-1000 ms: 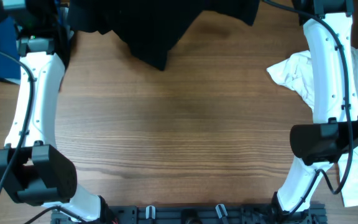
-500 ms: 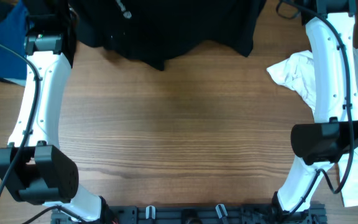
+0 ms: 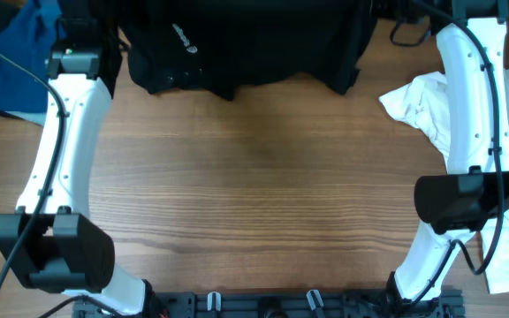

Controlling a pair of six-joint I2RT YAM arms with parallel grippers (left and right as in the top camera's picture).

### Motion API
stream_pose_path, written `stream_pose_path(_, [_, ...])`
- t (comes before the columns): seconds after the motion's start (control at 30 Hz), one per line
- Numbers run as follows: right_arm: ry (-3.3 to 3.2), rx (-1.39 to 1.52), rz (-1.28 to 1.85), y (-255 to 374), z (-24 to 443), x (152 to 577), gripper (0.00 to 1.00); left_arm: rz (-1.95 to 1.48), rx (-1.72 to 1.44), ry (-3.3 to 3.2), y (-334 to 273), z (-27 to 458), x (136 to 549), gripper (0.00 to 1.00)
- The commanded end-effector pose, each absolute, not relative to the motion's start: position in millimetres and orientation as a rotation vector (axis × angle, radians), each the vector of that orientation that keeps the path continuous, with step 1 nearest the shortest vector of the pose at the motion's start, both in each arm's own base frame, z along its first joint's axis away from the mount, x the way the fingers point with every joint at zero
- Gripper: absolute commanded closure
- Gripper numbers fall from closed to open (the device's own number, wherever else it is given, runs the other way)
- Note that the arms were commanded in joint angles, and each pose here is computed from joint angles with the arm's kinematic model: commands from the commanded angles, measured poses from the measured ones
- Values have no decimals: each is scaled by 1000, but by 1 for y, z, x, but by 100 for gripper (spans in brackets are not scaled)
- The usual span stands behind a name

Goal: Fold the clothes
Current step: 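Lower the black T-shirt onto the table, dragging it toward the robot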

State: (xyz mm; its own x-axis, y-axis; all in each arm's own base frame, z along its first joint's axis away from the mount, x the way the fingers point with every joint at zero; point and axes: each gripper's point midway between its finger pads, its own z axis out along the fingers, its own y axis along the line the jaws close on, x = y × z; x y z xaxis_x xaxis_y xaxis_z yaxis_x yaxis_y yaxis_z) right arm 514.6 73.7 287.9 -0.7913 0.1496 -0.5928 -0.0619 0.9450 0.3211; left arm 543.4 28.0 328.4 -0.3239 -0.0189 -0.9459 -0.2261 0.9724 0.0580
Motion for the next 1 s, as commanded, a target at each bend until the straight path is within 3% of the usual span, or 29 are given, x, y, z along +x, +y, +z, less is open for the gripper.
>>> stream_pose_path(0.0, [2506, 163, 544, 79, 283, 503, 96, 162, -213, 1919, 12, 347, 517, 96])
stream_pose_path(0.2, [2674, 262, 582, 81, 262, 468, 96, 124, -306, 2113, 8, 318, 472, 96])
stream_pose_path(0.47, [2877, 307, 739, 97, 252, 416, 96, 11, -431, 2246, 3, 319, 403, 96])
stream_pose_path(0.73, [2874, 221, 836, 117, 258, 410, 96, -91, -465, 2379, -8, 318, 337, 96])
stream_pose_path(0.97, [2906, 252, 564, 92, 243, 414, 96, -74, -495, 2446, -7, 306, 325, 96])
